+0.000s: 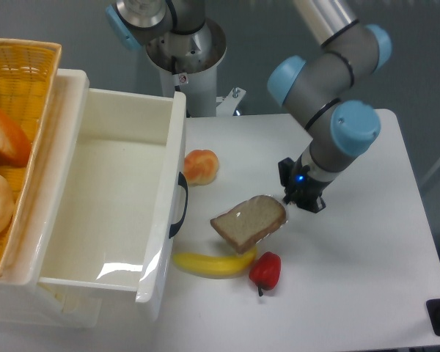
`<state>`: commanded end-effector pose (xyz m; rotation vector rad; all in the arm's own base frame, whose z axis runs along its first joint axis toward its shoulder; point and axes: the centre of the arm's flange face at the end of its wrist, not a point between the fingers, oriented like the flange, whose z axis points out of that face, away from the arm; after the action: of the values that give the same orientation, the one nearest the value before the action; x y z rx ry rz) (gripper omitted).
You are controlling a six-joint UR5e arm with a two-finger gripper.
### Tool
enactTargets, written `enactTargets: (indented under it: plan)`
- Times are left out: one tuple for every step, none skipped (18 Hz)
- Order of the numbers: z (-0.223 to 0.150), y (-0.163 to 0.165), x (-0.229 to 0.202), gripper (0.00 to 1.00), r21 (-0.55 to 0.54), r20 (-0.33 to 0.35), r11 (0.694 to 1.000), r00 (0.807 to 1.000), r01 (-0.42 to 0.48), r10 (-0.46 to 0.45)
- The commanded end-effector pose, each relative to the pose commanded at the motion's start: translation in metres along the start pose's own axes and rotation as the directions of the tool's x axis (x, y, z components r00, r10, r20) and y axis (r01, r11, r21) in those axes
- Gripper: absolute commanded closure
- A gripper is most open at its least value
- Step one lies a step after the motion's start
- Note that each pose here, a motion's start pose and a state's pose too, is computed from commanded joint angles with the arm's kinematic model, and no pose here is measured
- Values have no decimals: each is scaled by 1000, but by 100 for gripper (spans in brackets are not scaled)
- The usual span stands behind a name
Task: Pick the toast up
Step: 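Lift the gripped toast slice up off the banana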
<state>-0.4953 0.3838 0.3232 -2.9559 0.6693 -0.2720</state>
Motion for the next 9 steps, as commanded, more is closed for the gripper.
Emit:
enactTargets:
  plan:
    - [-6, 6, 0, 100, 5, 6, 1000, 1000, 14, -14]
    - [-11, 10, 1, 100, 18, 12, 1000, 1000, 24, -24]
    - [-18, 11, 4, 100, 39, 21, 999, 999, 33, -34]
    - [-25, 13, 6, 100, 63, 31, 997, 998, 51, -53]
    - [-31, 15, 7, 100, 82, 39, 994, 997, 70, -73]
    - [-36, 15, 9, 100, 92, 48, 993, 995, 78, -82]
    - [-43, 15, 11, 100, 95, 58, 992, 995, 80, -86]
    - [-47, 16, 12, 100, 94, 66, 992, 994, 81, -88]
    - [-53, 20, 16, 100, 94, 72, 992, 993, 88, -95]
